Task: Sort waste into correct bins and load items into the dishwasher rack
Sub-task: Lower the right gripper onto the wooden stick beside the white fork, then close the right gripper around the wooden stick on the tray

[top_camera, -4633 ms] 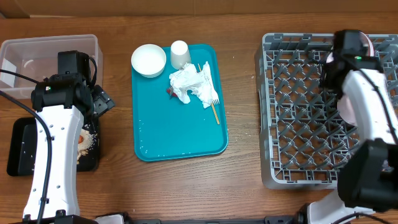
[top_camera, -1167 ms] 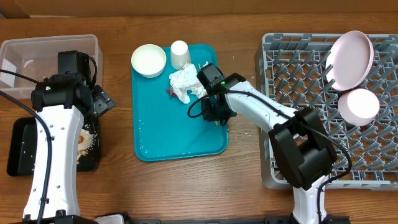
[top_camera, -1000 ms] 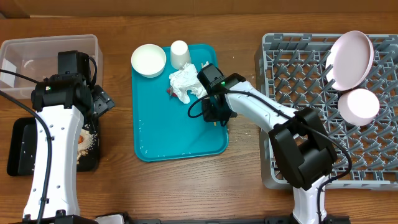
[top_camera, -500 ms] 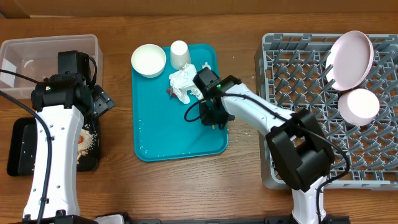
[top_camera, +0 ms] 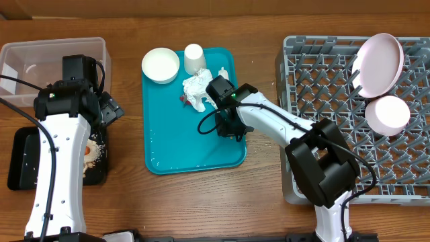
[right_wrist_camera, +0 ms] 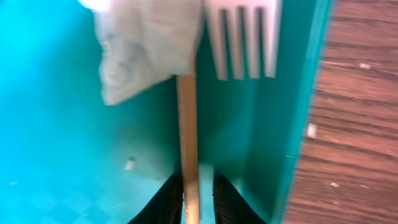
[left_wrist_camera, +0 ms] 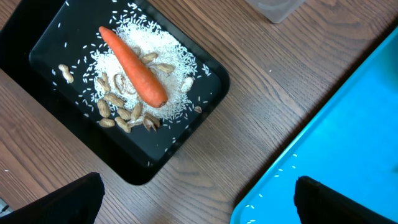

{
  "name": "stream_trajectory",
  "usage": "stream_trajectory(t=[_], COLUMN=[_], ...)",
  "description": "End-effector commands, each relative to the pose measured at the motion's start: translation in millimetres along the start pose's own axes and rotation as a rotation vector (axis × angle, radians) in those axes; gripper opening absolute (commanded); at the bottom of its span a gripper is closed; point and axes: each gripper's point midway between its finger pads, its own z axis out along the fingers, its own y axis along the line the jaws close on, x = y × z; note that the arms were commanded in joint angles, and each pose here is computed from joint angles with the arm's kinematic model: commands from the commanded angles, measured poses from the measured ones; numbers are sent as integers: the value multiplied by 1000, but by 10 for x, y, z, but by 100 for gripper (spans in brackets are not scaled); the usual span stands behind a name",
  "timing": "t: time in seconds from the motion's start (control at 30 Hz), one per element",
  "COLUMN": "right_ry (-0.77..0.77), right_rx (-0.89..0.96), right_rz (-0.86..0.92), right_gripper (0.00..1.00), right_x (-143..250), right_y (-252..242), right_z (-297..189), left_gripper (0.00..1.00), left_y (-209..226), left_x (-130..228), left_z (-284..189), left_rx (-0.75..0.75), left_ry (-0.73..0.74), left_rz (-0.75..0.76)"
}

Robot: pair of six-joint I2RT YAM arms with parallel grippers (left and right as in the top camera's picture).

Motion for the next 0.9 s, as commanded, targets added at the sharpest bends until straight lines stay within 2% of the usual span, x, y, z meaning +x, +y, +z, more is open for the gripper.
stream_trajectory(t=[0.0, 0.07, 0.2, 0.43, 0.5, 0.87], right_ry=[-38, -51, -67, -74, -73, -37], right_rx=[101, 121, 127, 120, 118, 115], right_rz=[5, -14, -20, -15, -15, -14], right_gripper=[22, 27, 28, 14, 5, 4], right_x=[13, 29, 50, 34, 36, 68], right_y=[-70, -39, 38, 54, 57, 57], right_z=[12, 4, -4, -2, -2, -104], left_gripper=[100, 100, 100, 100, 100, 100], left_y=[-8, -8, -8, -8, -8, -8], left_x=[-35, -35, -35, -35, -35, -34], left_z=[-33, -33, -33, -33, -33, -32], left_rx=[9, 9, 9, 9, 9, 9], left_ry=[-12, -12, -12, -12, -12, -11], left_rz=[6, 6, 6, 6, 6, 6])
